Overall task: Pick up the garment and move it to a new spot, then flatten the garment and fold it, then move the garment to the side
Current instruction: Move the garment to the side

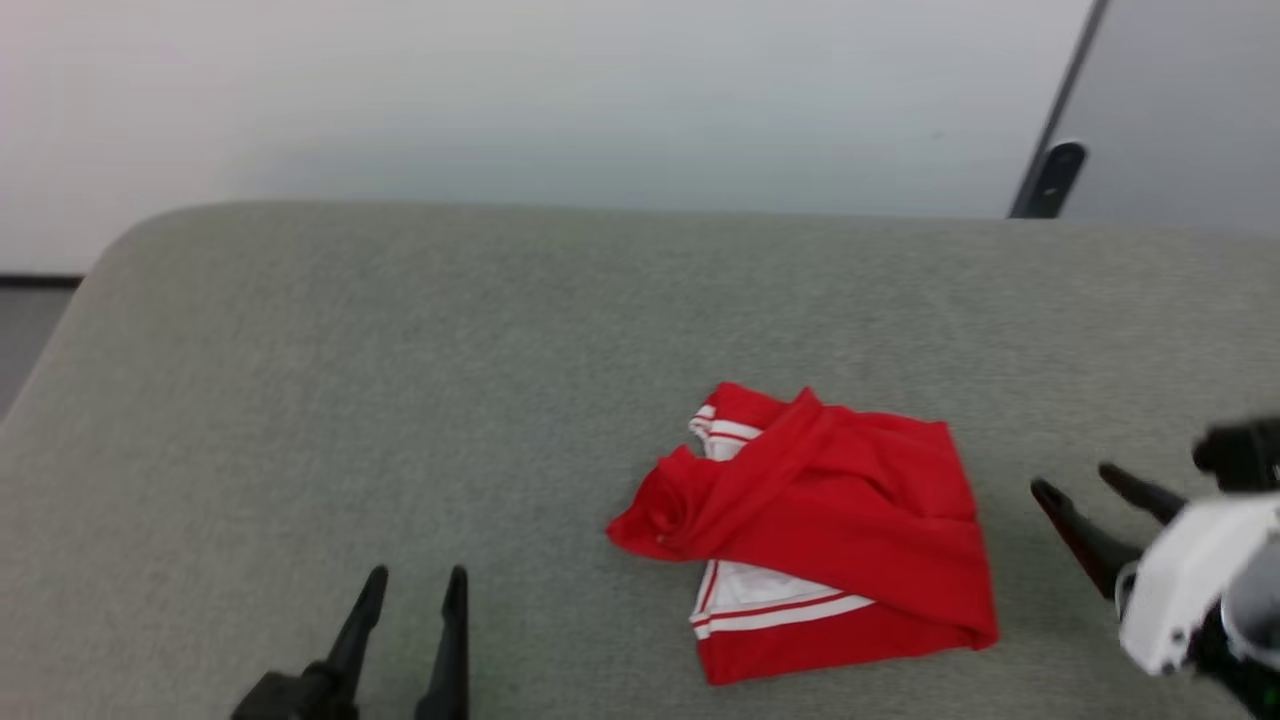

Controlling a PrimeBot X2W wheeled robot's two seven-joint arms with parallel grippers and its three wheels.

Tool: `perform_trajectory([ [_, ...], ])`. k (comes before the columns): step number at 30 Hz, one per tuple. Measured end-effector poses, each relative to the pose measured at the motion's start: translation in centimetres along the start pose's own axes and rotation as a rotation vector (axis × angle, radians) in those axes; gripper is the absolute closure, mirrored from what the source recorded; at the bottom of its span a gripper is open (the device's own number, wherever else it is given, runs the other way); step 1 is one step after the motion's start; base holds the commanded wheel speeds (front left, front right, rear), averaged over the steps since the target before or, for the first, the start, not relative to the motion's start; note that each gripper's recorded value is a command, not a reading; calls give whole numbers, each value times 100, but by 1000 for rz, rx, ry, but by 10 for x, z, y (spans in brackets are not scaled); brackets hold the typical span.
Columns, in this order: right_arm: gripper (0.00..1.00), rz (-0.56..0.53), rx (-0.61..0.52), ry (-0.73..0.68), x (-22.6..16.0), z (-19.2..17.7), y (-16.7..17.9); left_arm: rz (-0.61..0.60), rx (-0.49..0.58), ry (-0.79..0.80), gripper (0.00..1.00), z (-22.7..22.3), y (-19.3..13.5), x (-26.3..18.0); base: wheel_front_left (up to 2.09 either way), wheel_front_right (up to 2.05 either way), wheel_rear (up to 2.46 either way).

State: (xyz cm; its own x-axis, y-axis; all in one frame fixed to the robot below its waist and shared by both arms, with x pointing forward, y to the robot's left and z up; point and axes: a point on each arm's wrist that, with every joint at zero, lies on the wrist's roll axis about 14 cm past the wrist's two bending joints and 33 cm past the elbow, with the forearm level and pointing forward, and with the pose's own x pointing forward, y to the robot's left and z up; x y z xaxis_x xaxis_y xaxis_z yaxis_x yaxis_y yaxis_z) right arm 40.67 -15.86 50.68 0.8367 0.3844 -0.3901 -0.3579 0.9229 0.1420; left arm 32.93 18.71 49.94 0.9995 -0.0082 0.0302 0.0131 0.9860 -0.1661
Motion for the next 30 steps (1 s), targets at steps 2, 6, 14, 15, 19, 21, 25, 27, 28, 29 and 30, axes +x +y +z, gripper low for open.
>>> perform_trajectory([
  [2,0,19,-29,63,15,2,2,6,-3,-3,0,-1,1,4,0,0,0],
  [6,0,40,-65,252,39,-13,2,22,-9,-4,0,-4,5,9,0,0,0],
  [14,0,77,-83,571,65,-56,5,70,-22,38,0,-20,20,17,0,0,0],
  [15,0,81,-83,599,68,-61,5,73,-25,45,0,-23,21,19,0,0,0],
  [19,0,93,-89,697,78,-84,9,82,-27,47,0,-24,24,29,0,0,0],
  [21,0,98,-95,726,84,-94,11,85,-27,54,0,-27,26,32,0,0,0],
  [25,0,109,-90,750,96,-104,13,92,-22,70,0,-33,29,38,0,0,0],
  [27,55,114,-90,752,101,-108,14,99,-18,77,0,-35,32,40,0,0,0],
  [28,89,118,-89,751,103,-109,15,104,-15,82,0,-36,34,40,0,0,0],
  [29,100,121,-87,751,105,-110,15,106,-14,87,0,-38,35,39,0,0,0],
  [30,100,123,-82,741,107,-110,16,109,-14,92,0,-39,36,39,0,0,0],
])
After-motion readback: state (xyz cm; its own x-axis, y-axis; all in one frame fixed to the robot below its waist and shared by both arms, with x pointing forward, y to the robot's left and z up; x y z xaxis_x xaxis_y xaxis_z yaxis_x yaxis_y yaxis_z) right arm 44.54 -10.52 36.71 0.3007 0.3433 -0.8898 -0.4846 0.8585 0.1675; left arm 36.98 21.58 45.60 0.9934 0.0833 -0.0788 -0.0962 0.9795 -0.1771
